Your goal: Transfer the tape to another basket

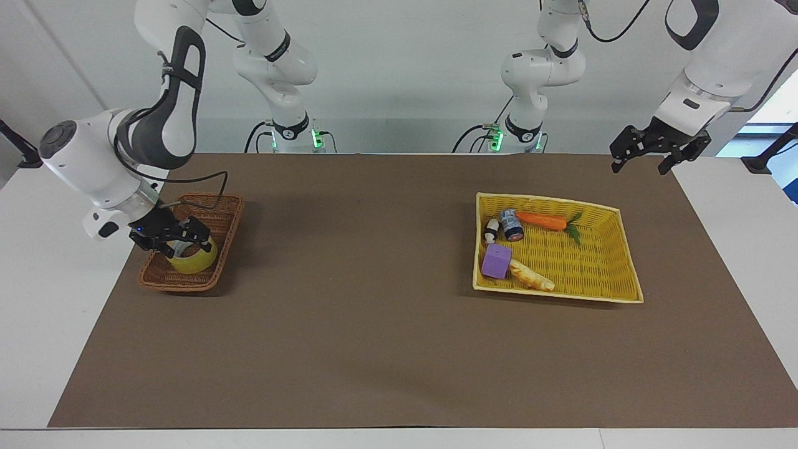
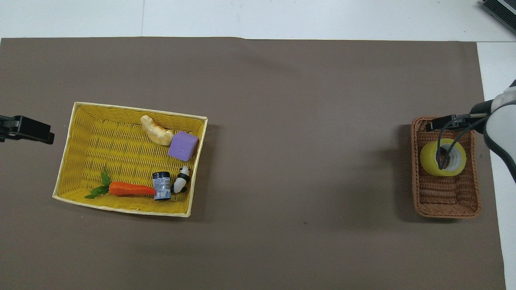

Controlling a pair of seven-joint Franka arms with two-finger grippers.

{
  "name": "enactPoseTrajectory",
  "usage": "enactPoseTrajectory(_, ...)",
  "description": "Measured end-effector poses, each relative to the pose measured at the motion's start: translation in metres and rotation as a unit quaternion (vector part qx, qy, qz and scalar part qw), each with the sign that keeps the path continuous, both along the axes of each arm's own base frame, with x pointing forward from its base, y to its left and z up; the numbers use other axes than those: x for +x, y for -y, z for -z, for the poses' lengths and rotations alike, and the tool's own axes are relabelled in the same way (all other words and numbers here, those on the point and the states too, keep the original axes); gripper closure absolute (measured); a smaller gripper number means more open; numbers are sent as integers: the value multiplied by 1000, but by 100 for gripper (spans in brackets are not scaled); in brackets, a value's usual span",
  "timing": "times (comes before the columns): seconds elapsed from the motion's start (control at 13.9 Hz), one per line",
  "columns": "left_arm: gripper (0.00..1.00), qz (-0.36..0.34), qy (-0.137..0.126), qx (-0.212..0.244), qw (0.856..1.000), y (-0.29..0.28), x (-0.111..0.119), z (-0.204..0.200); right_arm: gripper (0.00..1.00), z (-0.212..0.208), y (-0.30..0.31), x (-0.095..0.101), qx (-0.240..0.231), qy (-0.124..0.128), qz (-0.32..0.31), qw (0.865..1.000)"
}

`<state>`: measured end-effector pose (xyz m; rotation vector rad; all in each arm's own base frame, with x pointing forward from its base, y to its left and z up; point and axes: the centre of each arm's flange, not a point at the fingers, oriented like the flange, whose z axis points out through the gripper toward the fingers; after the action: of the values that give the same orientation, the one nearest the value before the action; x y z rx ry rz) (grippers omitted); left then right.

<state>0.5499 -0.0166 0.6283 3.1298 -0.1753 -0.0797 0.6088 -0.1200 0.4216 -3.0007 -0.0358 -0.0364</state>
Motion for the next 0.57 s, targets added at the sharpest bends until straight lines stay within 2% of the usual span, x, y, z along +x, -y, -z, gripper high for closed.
enactPoseTrajectory(0.14,0,0,0,0,1000,0,0,0,0,-18,-32,8,-31,-1,24,999)
enactPoseTrajectory(0.29,0,0,0,0,1000,0,0,0,0,-35,-64,9,-46,-10,52,998)
enactPoseTrajectory(0.57,0,0,0,0,1000,0,0,0,0,-83,-115,-10,-69,-19,105,992)
